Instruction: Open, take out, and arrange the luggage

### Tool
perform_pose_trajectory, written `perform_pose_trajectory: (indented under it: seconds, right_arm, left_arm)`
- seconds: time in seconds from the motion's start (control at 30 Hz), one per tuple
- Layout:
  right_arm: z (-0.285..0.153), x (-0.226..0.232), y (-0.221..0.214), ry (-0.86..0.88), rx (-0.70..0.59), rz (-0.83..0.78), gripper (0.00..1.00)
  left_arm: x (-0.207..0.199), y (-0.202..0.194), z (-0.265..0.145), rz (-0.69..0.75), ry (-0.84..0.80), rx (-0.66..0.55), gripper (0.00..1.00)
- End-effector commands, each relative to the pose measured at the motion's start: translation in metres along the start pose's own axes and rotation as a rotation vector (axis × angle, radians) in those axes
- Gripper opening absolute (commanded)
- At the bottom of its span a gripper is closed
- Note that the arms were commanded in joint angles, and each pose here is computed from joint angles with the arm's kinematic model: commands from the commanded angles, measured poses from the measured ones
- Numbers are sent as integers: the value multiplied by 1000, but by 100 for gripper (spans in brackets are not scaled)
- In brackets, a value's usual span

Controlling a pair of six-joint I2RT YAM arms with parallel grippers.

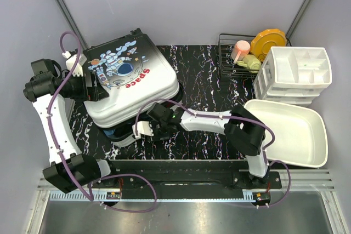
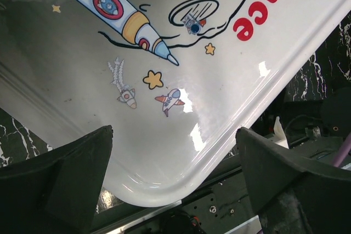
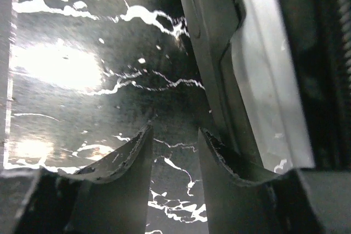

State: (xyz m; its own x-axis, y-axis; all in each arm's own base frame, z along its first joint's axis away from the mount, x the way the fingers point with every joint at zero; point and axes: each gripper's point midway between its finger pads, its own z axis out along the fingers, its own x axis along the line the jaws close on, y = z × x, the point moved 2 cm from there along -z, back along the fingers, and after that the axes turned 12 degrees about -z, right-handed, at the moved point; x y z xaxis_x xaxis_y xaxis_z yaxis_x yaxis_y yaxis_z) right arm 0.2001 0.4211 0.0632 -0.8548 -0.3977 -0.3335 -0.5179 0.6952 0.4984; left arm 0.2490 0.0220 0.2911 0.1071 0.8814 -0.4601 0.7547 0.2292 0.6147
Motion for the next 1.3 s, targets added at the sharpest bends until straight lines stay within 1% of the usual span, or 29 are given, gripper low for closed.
perform_pose_trajectory:
  seconds: [0.0,0.07,0.1,0.13,0.2,0.3,0.4,0.5,0.6,0.73,0.8,0.83,0.87,0.9,0.97,1.0,1.07,1.1,1.13,1.27]
  right_arm:
    - [-13,-16,-21,-117,90,-91,47]
    - [-33,-15,-11,-139,35,-89,52]
    - [-40,-12,0,-129,-22,-93,52]
    - [-58,-16,14,-159,-75,-95,53]
    - [-70,-16,29,-160,-139,-92,54]
    - [-81,-24,44,-180,-181,-102,56]
    - [-76,-34,49,-186,-186,-113,57]
    - [-61,-42,54,-182,-184,-121,58]
    - [-28,-39,43,-140,-124,-149,58]
    - [-12,-36,30,-111,-77,-189,57]
    - [-11,-29,21,-100,-53,-204,55]
    - [-9,-22,13,-87,-35,-204,52]
    - [-11,-19,9,-82,-27,-207,44]
    - [-18,-19,8,-91,-28,-216,41]
    - [-20,-8,-11,-65,-2,-205,33]
    - [-27,-9,-14,-75,1,-207,26]
    - [-31,-7,-27,-73,20,-181,15]
    - [-37,-12,-33,-91,29,-167,1]
    - [-40,-17,-38,-103,39,-154,0]
    - [-56,-35,-55,-156,57,-108,0]
  left_arm:
    - [-5,3,-1,18,-30,-28,99]
    - [-6,2,1,18,-43,-26,99]
    - [-6,2,1,17,-43,-25,99]
    - [-6,1,2,16,-48,-25,99]
    - [-6,1,2,15,-50,-24,99]
    - [-7,1,3,11,-59,-25,99]
    - [-7,2,3,5,-60,-28,99]
    - [-7,5,3,6,-59,-32,99]
    - [-8,8,1,13,-59,-41,99]
    - [-7,10,1,11,-55,-33,99]
    - [-5,12,1,16,-44,-31,99]
    - [-4,12,1,16,-44,-30,99]
    - [-4,11,1,17,-46,-30,99]
    - [-4,11,3,12,-48,-26,99]
    - [-2,11,6,-4,-52,-21,99]
    - [-1,10,7,-7,-58,-20,99]
    - [-1,11,9,-23,-66,-20,99]
    - [-2,11,10,-27,-72,-21,99]
    - [-2,10,11,-29,-75,-17,99]
    - [-1,11,8,-15,-59,-27,99]
